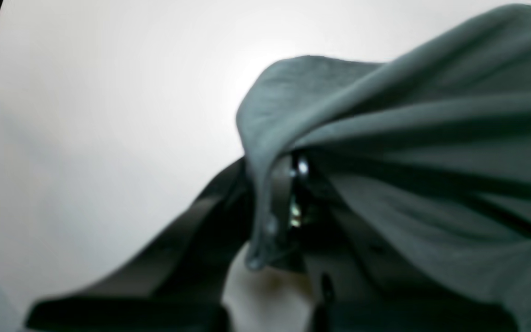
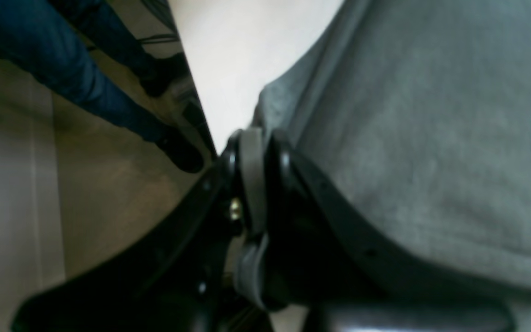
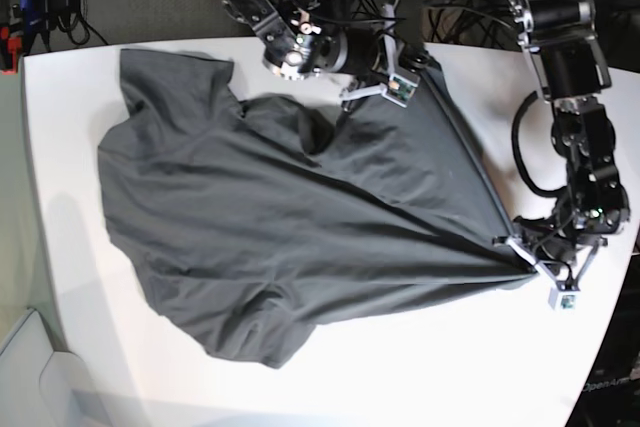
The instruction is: Layout the t-shirt on the table in an organized manner, then fold the t-shirt properly
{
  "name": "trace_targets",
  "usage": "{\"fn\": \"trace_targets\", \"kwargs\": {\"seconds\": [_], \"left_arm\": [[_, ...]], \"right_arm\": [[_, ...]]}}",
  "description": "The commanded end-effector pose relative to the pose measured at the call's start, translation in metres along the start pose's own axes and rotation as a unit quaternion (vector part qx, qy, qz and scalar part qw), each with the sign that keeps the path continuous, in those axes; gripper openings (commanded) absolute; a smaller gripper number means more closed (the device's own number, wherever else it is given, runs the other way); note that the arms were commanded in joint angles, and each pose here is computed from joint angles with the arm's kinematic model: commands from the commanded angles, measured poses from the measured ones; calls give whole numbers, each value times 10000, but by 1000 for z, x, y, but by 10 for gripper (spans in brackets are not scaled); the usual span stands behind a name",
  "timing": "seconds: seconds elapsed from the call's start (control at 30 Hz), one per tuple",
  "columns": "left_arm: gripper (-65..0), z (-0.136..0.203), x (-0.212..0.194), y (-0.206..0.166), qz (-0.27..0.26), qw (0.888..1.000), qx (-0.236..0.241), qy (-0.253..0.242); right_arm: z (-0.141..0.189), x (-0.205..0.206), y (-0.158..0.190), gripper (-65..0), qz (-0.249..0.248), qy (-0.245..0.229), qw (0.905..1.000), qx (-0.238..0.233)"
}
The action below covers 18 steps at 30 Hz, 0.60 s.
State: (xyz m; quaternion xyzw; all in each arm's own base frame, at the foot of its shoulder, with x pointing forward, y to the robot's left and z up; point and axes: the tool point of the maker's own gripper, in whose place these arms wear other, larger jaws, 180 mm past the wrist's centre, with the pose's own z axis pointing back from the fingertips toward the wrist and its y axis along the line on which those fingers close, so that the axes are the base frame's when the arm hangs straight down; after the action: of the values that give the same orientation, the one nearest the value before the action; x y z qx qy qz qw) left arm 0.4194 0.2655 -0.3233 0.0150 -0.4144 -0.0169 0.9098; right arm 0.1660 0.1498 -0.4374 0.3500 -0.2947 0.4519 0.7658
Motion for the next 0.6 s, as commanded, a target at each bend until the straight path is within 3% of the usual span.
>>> {"fn": "trace_targets", "kwargs": {"seconds": [0.0,0.1,0.17,0.27,0.4,0.57], "left_arm": [[-642,7,29,8,-38,9991,79,-425],[-635,-2,12,9,-280,9995,159,-72],[-593,-12,-5,7,-531,9981,215,235],[-452,-19,-20,6,-628,9966,243,484],[-273,-17,-17,8,-596,9970,245,439],[-123,-4,8,9,-755,9965,341,101]], "right_arm": [[1,-15,2,-650,110,381,9992,7],[1,-15,2,-650,110,381,9992,7],[1,-15,2,-650,107,381,9992,0],[1,-16,1,-650,97,386,9992,-11],[1,-16,1,-650,97,386,9992,-11],[1,-16,1,-650,93,386,9992,-18]]}}
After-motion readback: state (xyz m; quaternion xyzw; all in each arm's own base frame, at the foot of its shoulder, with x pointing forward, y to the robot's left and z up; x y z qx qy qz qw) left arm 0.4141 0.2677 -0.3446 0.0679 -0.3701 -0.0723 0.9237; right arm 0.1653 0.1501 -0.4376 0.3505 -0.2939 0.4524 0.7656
